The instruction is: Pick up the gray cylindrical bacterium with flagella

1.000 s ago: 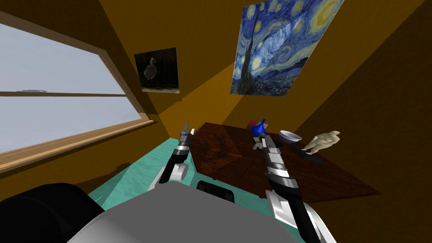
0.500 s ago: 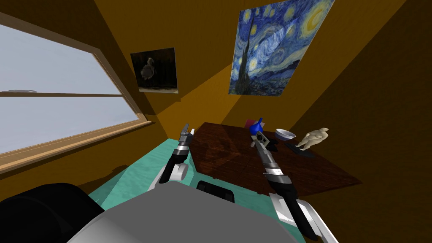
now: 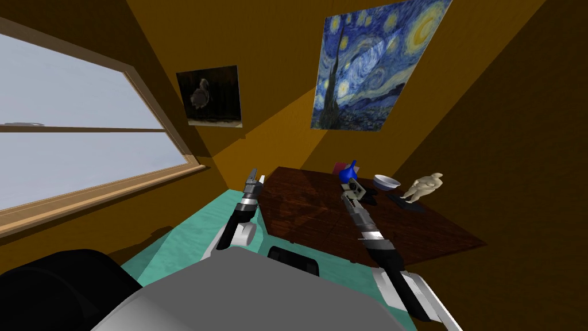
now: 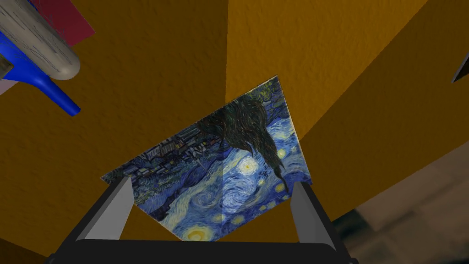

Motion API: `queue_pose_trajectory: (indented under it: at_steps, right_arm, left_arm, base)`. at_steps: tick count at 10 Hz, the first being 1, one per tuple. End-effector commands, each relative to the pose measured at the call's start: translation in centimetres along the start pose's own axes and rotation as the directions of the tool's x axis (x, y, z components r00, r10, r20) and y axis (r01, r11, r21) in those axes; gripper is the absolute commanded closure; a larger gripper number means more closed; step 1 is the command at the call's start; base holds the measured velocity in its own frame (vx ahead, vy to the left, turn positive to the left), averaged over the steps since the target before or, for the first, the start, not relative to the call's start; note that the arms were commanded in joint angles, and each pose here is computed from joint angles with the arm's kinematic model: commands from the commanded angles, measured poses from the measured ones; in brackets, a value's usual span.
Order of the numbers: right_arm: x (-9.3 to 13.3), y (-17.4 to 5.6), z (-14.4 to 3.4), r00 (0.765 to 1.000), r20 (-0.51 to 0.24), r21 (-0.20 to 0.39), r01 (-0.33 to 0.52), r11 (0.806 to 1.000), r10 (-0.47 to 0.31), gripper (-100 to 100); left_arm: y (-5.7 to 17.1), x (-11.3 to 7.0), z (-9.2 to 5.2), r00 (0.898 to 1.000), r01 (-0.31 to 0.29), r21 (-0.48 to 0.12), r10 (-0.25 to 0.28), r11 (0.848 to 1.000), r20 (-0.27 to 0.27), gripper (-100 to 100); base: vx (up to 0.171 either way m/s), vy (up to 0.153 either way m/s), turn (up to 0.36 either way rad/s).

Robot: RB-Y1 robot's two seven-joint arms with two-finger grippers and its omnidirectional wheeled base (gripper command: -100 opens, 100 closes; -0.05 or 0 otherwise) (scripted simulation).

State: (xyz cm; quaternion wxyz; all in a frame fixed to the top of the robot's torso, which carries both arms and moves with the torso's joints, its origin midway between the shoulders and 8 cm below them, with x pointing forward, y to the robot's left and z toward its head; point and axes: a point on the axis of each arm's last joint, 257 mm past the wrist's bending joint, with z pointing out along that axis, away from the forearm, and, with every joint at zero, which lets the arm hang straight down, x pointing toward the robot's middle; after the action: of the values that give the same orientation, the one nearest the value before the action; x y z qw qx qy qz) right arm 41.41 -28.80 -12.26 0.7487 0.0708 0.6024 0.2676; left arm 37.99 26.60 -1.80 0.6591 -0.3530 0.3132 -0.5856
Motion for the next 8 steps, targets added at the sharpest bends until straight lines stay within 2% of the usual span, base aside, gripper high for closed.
queue_pose_trajectory:
  at_steps: [1, 2, 4, 6, 8]
  right_arm:
    - [1.6, -1.9, -0.2, 0.993, -0.060, 0.017, 0.100, 0.995, -0.099, -100]
    - [2.3, -2.9, -0.4, 0.982, -0.096, 0.021, 0.166, 0.986, -0.163, -100]
    - [3.8, -5.4, -1.0, 0.943, -0.173, 0.022, 0.293, 0.956, -0.285, -100]
    - [4.9, -8.0, -1.7, 0.885, -0.245, 0.009, 0.410, 0.912, -0.396, -100]
    - [5.6, -10.3, -2.4, 0.815, -0.305, -0.016, 0.513, 0.858, -0.493, -100]
  left_arm:
    - [0.0, 0.0, 0.0, 1.000, 0.000, 0.000, 0.000, 1.000, 0.000, 0]
    - [0.0, 0.0, 0.0, 1.000, 0.000, 0.000, 0.000, 1.000, 0.000, 0]
    - [0.0, 0.0, 0.0, 1.000, 0.000, 0.000, 0.000, 1.000, 0.000, 0]
    - [0.0, 0.0, 0.0, 1.000, 0.000, 0.000, 0.000, 1.000, 0.000, 0]
    - [0.0, 0.0, 0.0, 1.000, 0.000, 0.000, 0.000, 1.000, 0.000, 0]
  base:
    - [-0.011, 0.037, -0.029]
    - [-0.006, 0.051, -0.016]
    - [0.008, 0.057, -0.010]
    - [0.020, 0.064, 0.004]
    - [0.011, 0.065, 0.009]
